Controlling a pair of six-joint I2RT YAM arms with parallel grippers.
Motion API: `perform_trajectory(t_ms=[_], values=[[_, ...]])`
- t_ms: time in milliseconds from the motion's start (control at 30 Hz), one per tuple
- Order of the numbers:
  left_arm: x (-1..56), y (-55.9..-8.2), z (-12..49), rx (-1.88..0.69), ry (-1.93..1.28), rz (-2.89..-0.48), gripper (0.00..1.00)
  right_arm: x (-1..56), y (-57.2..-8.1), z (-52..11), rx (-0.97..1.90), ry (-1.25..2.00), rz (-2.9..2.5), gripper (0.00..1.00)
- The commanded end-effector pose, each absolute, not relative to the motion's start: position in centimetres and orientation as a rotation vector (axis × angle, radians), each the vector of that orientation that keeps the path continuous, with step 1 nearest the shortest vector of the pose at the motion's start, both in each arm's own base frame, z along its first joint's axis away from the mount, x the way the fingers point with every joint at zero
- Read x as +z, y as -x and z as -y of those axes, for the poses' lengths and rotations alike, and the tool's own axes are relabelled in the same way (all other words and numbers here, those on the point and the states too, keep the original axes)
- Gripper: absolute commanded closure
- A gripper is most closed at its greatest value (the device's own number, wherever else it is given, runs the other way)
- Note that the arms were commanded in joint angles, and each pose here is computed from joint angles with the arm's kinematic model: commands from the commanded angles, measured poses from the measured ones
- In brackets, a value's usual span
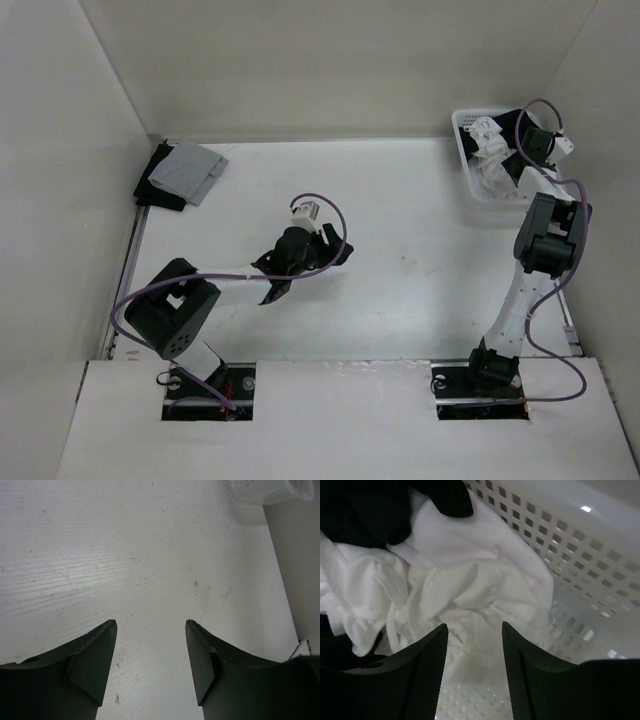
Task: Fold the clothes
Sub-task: Grab the tank top from the pile
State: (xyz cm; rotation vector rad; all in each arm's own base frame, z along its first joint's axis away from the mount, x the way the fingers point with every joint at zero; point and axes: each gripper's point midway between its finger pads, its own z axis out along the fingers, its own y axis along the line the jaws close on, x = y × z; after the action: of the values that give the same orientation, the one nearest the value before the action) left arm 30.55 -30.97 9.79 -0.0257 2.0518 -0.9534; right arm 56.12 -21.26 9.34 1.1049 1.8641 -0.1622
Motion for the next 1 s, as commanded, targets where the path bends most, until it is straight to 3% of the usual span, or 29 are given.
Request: perform_trajectory(t_ms=[0, 233, 333, 400, 467, 700, 967], values=[[10.8, -31.1, 31.1, -0.993, 0.032, -2.006, 0.44, 10.7, -58.3, 21.6, -0.118, -1.111, -1.821, 0.49], [10.9, -31.4, 30.9, -0.993, 0.038, -1.999, 0.45, 9.4, -59.8, 22.1, -0.082, -1.148, -1.832, 0.52], [11.0, -31.5, 30.9, -0.994, 0.04, -1.995, 0.45, 9.6, -60.1, 22.6, -0.075, -1.157, -1.818, 0.72], [10.8, -31.5, 30.9, -0.991, 0.038, -1.998, 0.45, 10.2, -60.5, 22.5, -0.031, -1.148, -1.797, 0.91], [10.9, -31.5, 30.9, -0.991, 0.037, -1.996, 0.45, 11.2, -60.6, 22.3, -0.004, -1.135, -1.765, 0.98], [11.0, -31.5, 31.4, -0.995, 0.026, -1.994, 0.45, 23.6, -56.9, 19.8, 0.094, -1.014, -1.465, 1.0], [12.1, -31.7, 30.5, -0.996, 0.051, -1.955, 0.46, 37.3, -47.5, 5.6, 0.382, -0.774, -1.259, 1.0]])
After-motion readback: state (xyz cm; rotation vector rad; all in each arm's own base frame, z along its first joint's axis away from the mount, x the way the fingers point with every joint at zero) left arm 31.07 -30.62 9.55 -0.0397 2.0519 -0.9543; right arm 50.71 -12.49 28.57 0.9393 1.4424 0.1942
